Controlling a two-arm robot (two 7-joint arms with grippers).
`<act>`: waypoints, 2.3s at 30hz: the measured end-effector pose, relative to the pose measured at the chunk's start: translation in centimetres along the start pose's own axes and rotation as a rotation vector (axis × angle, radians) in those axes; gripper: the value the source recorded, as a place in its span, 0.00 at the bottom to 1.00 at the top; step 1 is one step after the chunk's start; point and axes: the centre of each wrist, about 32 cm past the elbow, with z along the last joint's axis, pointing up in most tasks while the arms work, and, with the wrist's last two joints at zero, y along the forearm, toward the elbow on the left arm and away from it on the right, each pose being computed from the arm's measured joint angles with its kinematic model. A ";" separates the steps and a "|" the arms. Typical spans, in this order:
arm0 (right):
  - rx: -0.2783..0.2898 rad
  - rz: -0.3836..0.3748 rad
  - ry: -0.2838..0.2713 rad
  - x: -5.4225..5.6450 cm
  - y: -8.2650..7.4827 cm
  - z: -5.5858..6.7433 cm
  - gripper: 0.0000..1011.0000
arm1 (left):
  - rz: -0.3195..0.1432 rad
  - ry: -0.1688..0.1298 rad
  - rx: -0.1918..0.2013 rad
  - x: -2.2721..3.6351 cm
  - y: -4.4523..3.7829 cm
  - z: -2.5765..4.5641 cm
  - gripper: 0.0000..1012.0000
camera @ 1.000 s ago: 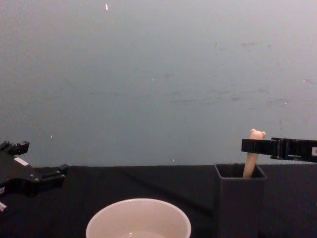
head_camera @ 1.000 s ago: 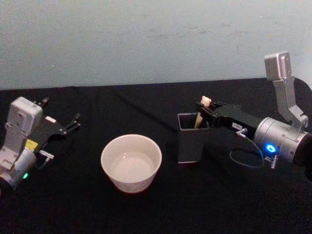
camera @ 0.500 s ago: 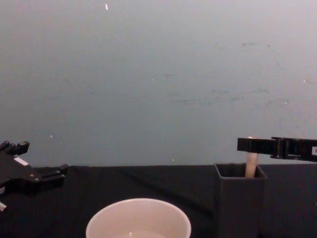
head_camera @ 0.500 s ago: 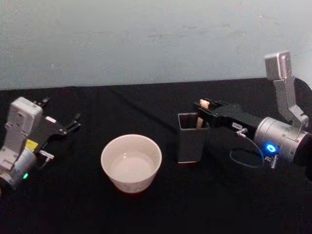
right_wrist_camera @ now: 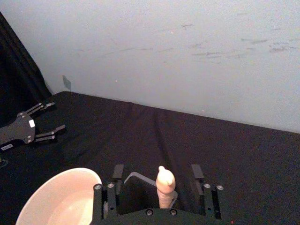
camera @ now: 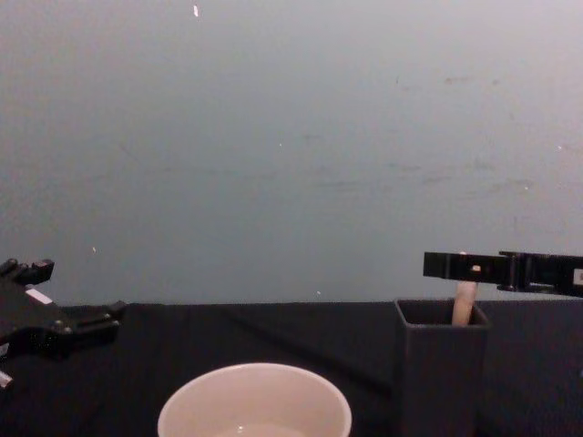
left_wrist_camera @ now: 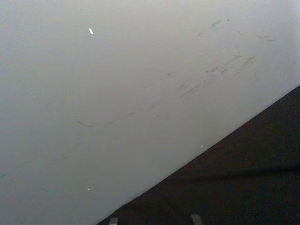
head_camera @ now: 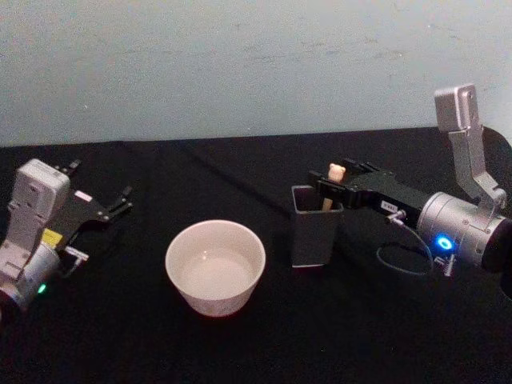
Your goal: Pick up the stirring spoon with one hand, stir inside the cup, then place it back in its original position.
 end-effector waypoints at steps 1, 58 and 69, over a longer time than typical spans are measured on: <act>0.004 -0.001 -0.005 0.0 0.0 0.0 0.90 | 0.000 0.000 0.000 0.00 0.00 0.00 0.99; 0.045 -0.477 -0.268 -1.2 0.4 -8.4 0.99 | 0.000 0.000 0.000 0.00 0.00 0.00 0.99; 0.046 -0.478 -0.269 -1.2 0.4 -8.4 0.99 | 0.000 0.000 0.000 0.00 0.00 0.00 0.99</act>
